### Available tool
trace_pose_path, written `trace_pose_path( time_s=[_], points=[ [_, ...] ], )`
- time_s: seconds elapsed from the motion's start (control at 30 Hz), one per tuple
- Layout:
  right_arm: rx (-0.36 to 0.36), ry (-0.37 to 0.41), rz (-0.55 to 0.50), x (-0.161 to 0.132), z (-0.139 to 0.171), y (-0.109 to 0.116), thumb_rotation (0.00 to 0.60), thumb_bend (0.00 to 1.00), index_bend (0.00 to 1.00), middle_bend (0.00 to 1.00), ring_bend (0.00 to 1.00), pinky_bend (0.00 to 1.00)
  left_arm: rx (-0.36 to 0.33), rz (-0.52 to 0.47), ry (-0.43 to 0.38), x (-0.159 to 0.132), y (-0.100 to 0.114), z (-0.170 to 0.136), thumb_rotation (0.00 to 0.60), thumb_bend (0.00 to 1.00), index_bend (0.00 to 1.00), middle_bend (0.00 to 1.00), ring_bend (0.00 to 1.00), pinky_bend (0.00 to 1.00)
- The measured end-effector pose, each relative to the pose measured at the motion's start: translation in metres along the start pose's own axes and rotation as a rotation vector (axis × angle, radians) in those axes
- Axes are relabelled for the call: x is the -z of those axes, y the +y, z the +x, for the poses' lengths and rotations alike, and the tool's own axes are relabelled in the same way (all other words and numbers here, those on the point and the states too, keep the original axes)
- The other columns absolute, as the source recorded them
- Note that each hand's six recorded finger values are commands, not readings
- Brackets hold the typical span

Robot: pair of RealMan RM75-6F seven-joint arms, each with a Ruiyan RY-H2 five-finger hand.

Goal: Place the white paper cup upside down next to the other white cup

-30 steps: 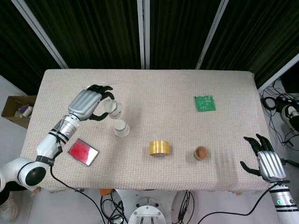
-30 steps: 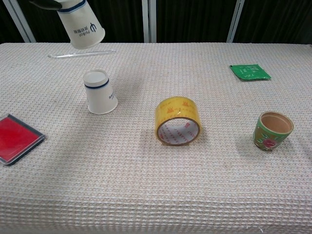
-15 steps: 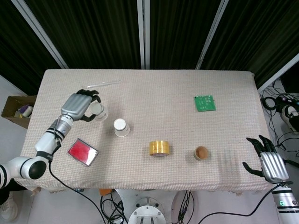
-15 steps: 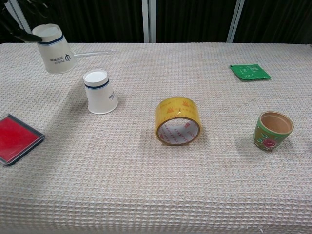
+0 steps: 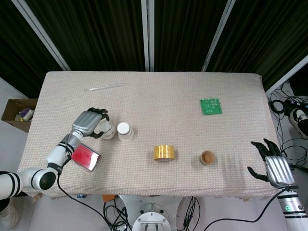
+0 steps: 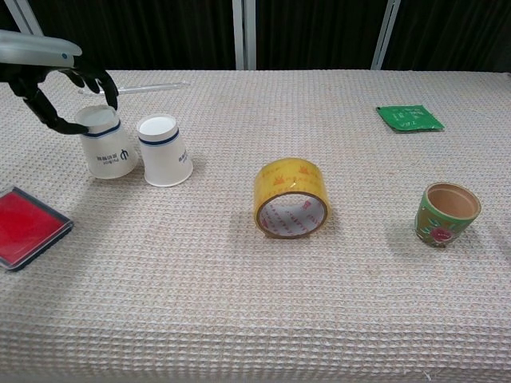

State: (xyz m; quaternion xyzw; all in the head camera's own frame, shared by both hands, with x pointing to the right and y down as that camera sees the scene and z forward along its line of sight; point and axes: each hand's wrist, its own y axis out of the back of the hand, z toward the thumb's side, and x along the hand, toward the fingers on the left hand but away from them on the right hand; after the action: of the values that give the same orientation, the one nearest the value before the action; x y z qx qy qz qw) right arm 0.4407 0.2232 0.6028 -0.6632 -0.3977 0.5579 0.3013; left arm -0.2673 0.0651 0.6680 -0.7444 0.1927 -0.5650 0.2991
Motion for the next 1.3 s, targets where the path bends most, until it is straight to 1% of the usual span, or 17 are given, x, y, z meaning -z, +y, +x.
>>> trace_pose_path(
  time_s=[0.2,0.37,0.5,0.63,0.73,0.8,0.83,0.93,1.03,1.07,1.13,1.17,1.2,1.27,1.3],
  points=[
    [-0.003,-0.004,0.001,0.000,0.000,-0.001,0.600,0.19,0.16,0.20,0.00,0.11,0.007,-0.013,-0.011,-0.005,-0.007,0.004,0.600,0.38,0.35,0.14,0.15,0.14],
    [-0.006,-0.002,0.005,-0.001,-0.001,-0.001,0.600,0.19,0.16,0.20,0.00,0.11,0.000,-0.004,-0.009,-0.005,-0.010,0.006,0.600,0.35,0.28,0.14,0.15,0.14],
    [-0.003,-0.002,0.008,-0.002,-0.001,0.000,0.600,0.19,0.16,0.20,0.00,0.11,-0.006,-0.009,-0.004,-0.004,-0.011,0.005,0.600,0.31,0.22,0.14,0.15,0.13],
    [-0.003,-0.004,0.007,-0.001,0.000,0.000,0.600,0.19,0.16,0.20,0.00,0.11,-0.013,-0.012,-0.001,-0.003,-0.011,0.003,0.600,0.27,0.20,0.14,0.15,0.13],
    [0.001,-0.002,0.007,-0.002,0.000,0.001,0.600,0.19,0.16,0.20,0.00,0.11,-0.019,-0.023,0.002,-0.002,-0.007,-0.002,0.600,0.21,0.16,0.13,0.15,0.13],
    [0.004,-0.001,0.008,-0.003,0.000,0.003,0.600,0.19,0.16,0.20,0.00,0.11,-0.037,-0.035,0.012,0.002,0.000,-0.007,0.600,0.20,0.15,0.13,0.15,0.13],
    [0.006,-0.002,0.008,-0.002,0.001,0.004,0.600,0.19,0.16,0.20,0.00,0.11,-0.052,-0.041,0.019,0.005,0.004,-0.010,0.600,0.20,0.14,0.13,0.15,0.13],
    [0.009,-0.007,0.013,-0.001,0.002,0.006,0.600,0.19,0.16,0.20,0.00,0.11,-0.123,-0.060,0.048,0.017,0.017,-0.020,0.600,0.19,0.15,0.13,0.15,0.13],
    [0.013,-0.011,0.024,0.002,0.004,0.011,0.600,0.19,0.16,0.20,0.00,0.11,-0.235,-0.060,0.098,0.037,0.033,-0.034,0.600,0.19,0.18,0.15,0.15,0.14],
    [0.015,-0.011,0.028,0.002,0.004,0.012,0.600,0.19,0.16,0.20,0.00,0.11,-0.288,-0.054,0.127,0.048,0.039,-0.042,0.600,0.19,0.20,0.15,0.15,0.13],
    [0.018,-0.006,0.037,0.001,0.004,0.016,0.600,0.19,0.16,0.20,0.00,0.11,-0.368,-0.038,0.181,0.068,0.046,-0.057,0.600,0.19,0.22,0.15,0.15,0.13],
    [0.019,-0.002,0.038,0.000,0.004,0.018,0.600,0.19,0.16,0.20,0.00,0.11,-0.415,-0.028,0.223,0.082,0.048,-0.070,0.600,0.19,0.22,0.15,0.15,0.13],
    [0.018,0.002,0.037,-0.001,0.003,0.019,0.600,0.19,0.16,0.20,0.00,0.11,-0.445,-0.021,0.256,0.094,0.048,-0.081,0.600,0.18,0.22,0.15,0.15,0.13],
    [0.016,0.013,0.029,-0.003,0.003,0.022,0.600,0.19,0.16,0.20,0.00,0.11,-0.491,-0.013,0.326,0.117,0.041,-0.109,0.600,0.18,0.22,0.15,0.15,0.13],
    [0.016,0.020,0.027,-0.004,0.002,0.023,0.600,0.19,0.16,0.20,0.00,0.11,-0.503,-0.010,0.350,0.126,0.036,-0.120,0.600,0.17,0.22,0.15,0.15,0.13]
  ],
)
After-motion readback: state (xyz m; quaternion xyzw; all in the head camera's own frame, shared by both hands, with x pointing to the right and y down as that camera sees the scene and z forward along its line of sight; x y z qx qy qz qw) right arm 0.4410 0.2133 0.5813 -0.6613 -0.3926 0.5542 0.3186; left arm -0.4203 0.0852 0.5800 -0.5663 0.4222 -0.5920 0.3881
